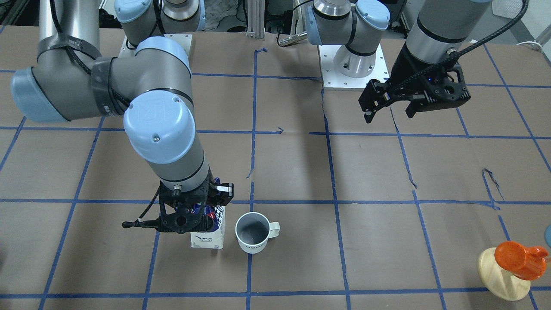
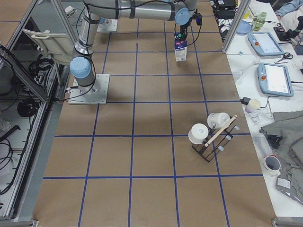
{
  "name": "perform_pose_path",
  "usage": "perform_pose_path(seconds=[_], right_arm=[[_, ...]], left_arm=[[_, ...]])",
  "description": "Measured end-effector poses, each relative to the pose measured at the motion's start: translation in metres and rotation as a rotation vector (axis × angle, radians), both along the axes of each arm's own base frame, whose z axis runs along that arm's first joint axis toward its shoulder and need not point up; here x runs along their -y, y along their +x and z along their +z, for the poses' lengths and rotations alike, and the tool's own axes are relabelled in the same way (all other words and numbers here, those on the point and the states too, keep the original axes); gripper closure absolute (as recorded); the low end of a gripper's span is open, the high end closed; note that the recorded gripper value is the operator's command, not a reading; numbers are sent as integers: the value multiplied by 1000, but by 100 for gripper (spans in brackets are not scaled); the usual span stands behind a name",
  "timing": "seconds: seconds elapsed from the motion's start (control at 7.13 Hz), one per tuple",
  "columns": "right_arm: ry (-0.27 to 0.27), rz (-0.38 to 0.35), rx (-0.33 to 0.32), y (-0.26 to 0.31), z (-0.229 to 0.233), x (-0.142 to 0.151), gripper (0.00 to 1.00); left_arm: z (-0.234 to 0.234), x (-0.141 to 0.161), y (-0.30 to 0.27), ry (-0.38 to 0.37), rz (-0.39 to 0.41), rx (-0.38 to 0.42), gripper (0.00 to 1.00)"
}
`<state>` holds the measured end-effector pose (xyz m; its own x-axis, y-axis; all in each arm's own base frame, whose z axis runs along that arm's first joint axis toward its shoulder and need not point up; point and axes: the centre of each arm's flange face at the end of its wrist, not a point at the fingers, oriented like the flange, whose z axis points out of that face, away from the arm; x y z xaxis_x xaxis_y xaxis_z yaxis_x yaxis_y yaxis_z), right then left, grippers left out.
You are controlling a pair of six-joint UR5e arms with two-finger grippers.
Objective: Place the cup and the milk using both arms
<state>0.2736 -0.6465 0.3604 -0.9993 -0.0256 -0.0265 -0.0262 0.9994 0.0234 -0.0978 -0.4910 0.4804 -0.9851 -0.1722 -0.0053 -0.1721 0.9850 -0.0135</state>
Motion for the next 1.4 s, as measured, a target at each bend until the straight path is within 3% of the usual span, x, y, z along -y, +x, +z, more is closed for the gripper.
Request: perform_pose_path(seconds=[0.56,0.7,0.84,0.98,1.4], right_arm=[[26,-2,29,6,-21,8,67],[30,-3,34,7,-22,9,49],[32,-3,35,7,-24,9,11],[31,-2,36,7,-25,10,0],[-3,6,16,1,4,-1,0]], left_arm=[[3,0,1,-6,2,-2,0],[3,0,1,-7,0,0,0],[3,0,0,-13,-2,0,0],[4,1,0,-25,-7,1,0],[4,14,-4,-81,-25,4,0]])
